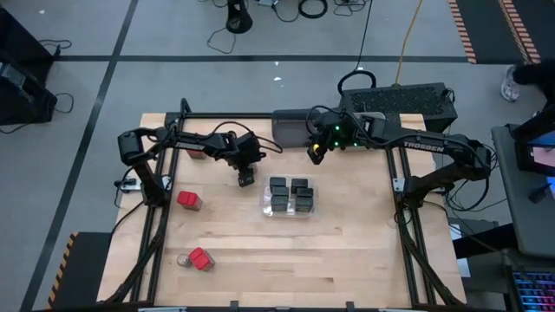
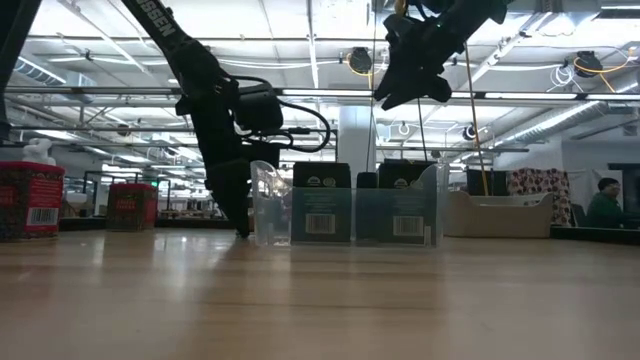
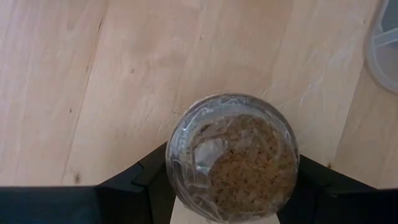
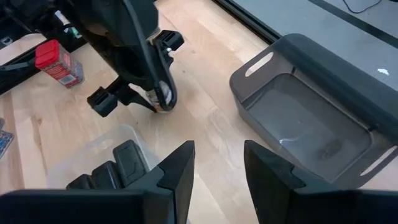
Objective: Sort spices by type
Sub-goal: Put the brown seasoning into the gray bin
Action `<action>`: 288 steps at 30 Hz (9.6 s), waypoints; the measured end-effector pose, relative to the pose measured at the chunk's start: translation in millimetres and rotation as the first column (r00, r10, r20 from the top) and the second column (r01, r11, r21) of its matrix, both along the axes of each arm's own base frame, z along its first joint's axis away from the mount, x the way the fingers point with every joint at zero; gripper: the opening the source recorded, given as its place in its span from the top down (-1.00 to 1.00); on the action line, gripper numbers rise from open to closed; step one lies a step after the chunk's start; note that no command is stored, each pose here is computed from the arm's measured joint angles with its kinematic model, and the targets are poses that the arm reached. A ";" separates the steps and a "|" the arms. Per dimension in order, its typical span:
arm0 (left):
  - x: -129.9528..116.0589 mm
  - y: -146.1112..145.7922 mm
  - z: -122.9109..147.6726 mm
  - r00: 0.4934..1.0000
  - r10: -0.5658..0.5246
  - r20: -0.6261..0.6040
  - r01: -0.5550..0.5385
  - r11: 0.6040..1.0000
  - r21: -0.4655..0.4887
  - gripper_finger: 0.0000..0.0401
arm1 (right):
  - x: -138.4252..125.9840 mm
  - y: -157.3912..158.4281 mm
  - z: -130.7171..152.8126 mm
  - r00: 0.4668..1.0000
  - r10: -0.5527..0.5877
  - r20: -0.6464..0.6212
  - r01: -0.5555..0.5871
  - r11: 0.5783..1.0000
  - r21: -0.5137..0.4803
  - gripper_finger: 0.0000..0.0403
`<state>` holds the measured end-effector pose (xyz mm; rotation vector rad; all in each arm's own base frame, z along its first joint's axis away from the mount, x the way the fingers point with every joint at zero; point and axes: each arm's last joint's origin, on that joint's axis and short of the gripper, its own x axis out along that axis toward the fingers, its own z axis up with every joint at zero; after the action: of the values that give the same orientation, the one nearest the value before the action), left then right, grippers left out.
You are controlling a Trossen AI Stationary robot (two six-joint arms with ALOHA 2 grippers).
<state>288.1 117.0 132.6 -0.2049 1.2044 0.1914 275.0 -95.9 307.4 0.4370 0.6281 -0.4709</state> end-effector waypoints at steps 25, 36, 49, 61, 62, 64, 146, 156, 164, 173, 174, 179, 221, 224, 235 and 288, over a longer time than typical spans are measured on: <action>3.3 3.6 11.6 0.999 -0.011 0.041 0.012 1.000 -0.019 -0.26 | -4.1 -12.9 0.8 1.000 -0.028 0.003 0.028 0.999 -0.024 0.40; -3.4 7.9 17.5 1.000 -0.019 0.024 0.020 1.000 -0.021 -0.49 | -3.8 -13.0 1.1 1.000 -0.015 0.000 0.015 0.999 -0.040 0.40; -18.2 9.5 57.5 0.992 -0.016 0.126 0.014 1.000 0.023 -0.49 | -0.7 -14.1 5.3 0.999 -0.010 0.054 0.013 0.998 -0.057 0.40; -45.9 12.8 94.9 0.981 0.007 0.191 -0.018 0.998 0.055 -0.49 | 3.9 -11.9 46.2 0.907 0.154 0.391 -0.084 0.978 -0.192 0.40; -48.7 13.5 99.1 0.978 0.012 0.206 -0.026 0.998 0.063 -0.49 | -0.2 -10.2 54.3 0.890 0.173 0.422 -0.082 0.971 -0.226 0.40; -54.8 15.0 108.3 0.970 0.033 0.241 -0.052 0.996 0.072 -0.49 | -6.8 -7.7 69.2 0.851 0.209 0.482 -0.064 0.952 -0.299 0.40; -150.1 17.6 200.0 0.660 0.177 0.730 -0.269 0.963 0.011 -0.49 | 210.5 -5.3 -136.8 0.915 0.285 -0.285 -0.306 0.952 -0.030 -0.16; -149.9 17.2 200.1 0.658 0.176 0.733 -0.258 0.966 0.000 -0.49 | 211.1 -5.0 -137.0 0.918 0.283 -0.279 -0.303 0.952 -0.031 -0.16; -149.9 17.2 200.1 0.658 0.176 0.733 -0.258 0.966 0.000 -0.49 | 210.9 -5.2 -137.1 0.922 0.272 -0.275 -0.289 0.957 -0.021 -0.09; -150.3 16.7 198.9 0.665 0.183 0.724 -0.258 0.966 -0.008 -0.49 | 210.9 -5.4 -137.3 0.927 0.260 -0.270 -0.273 0.962 -0.011 0.13; -150.3 16.7 198.8 0.665 0.184 0.724 -0.258 0.966 -0.009 -0.49 | 210.9 -5.4 -137.3 0.928 0.257 -0.268 -0.269 0.963 -0.009 0.15; -150.3 16.7 198.8 0.665 0.184 0.724 -0.258 0.966 -0.009 -0.49 | 210.9 -5.2 -137.3 0.929 0.256 -0.267 -0.267 0.964 -0.007 0.19; -147.8 18.6 206.6 0.604 0.173 0.778 -0.253 0.967 -0.019 -0.49 | 85.8 -56.6 5.5 0.957 0.072 -0.281 -0.091 0.994 -0.055 0.20; -147.8 18.6 206.4 0.602 0.182 0.777 -0.258 0.966 -0.027 -0.49 | 32.7 -56.4 4.0 0.956 -0.070 -0.286 0.047 0.995 -0.085 0.20; -139.3 29.9 207.4 0.540 0.253 0.803 -0.324 0.943 -0.079 -0.49 | -94.6 -49.3 -26.6 0.863 -0.445 -0.240 0.437 0.895 -0.089 0.20; -117.2 30.5 197.1 0.548 0.323 0.772 -0.292 0.938 -0.186 -0.49 | -78.2 -89.6 -139.7 0.787 -0.481 -0.386 0.522 0.853 0.000 -0.16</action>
<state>170.9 147.6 329.7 -0.4826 0.2460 0.3435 196.7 -185.5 167.7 0.6297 0.9127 -1.0560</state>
